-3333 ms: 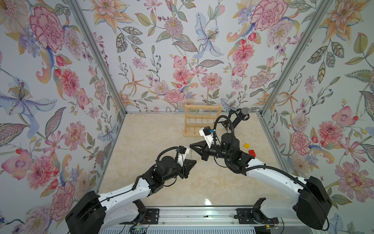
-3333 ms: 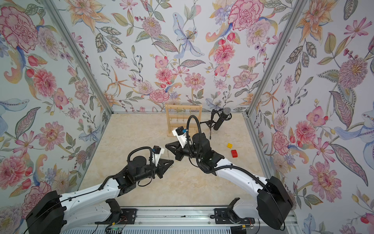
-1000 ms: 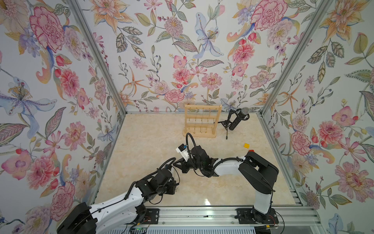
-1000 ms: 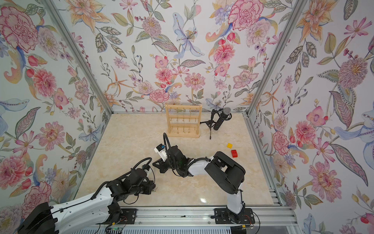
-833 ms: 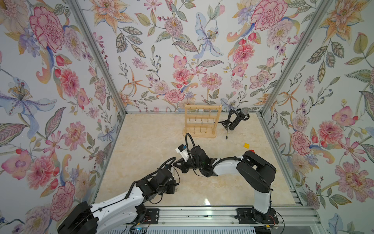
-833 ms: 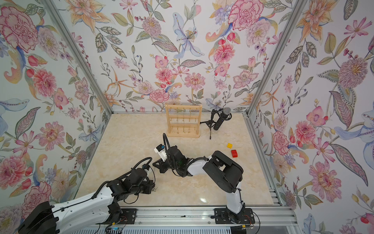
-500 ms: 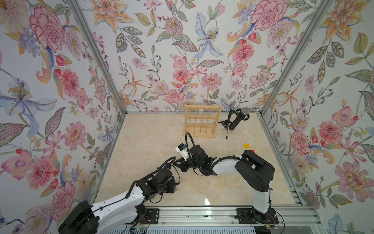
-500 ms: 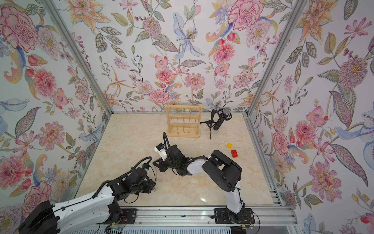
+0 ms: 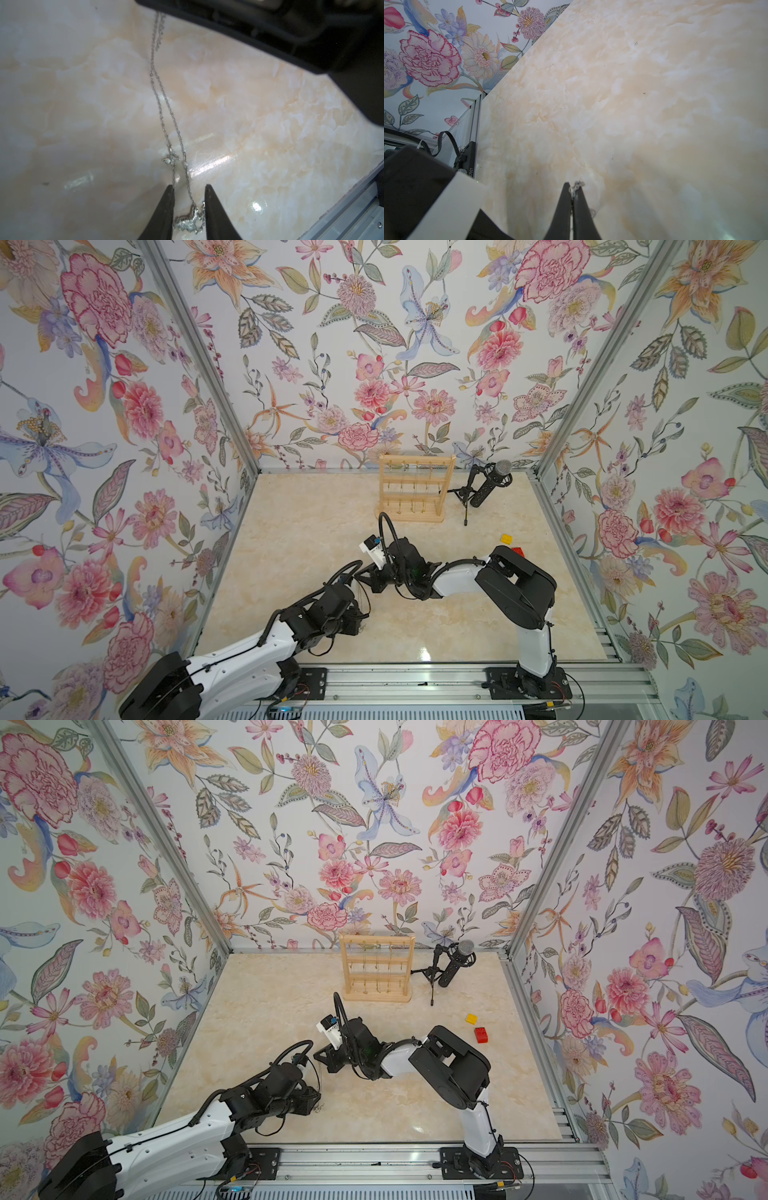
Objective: Take the necklace off the jewelry display stand
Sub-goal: Place the necklace at the center of the board.
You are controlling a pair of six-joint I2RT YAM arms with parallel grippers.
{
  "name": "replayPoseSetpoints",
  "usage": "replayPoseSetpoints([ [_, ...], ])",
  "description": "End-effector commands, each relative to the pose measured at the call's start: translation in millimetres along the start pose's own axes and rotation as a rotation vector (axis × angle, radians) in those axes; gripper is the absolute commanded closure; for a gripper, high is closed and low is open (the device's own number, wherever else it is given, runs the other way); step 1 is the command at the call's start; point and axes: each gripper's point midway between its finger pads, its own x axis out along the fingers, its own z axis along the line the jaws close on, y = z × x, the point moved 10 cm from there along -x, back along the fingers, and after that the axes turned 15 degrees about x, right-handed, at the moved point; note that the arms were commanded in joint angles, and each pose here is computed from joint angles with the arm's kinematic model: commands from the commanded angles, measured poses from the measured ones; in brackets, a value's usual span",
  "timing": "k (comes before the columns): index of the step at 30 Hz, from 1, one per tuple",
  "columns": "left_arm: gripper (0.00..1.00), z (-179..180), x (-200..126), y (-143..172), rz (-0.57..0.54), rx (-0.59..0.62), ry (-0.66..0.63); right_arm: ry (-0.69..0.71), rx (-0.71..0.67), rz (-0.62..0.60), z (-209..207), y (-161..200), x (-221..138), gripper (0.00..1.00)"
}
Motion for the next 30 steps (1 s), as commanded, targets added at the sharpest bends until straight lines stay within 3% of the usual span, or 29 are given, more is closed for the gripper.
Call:
replayPoseSetpoints([
  [1, 0.76, 0, -3, -9, -0.018, 0.001, -0.021, -0.011, -0.001, -0.013, -2, -8, 4, 1.0],
  [30, 0.96, 0, 9, -9, 0.047, 0.034, -0.046, 0.025, 0.04, 0.012, -19, -4, 14, 1.0],
])
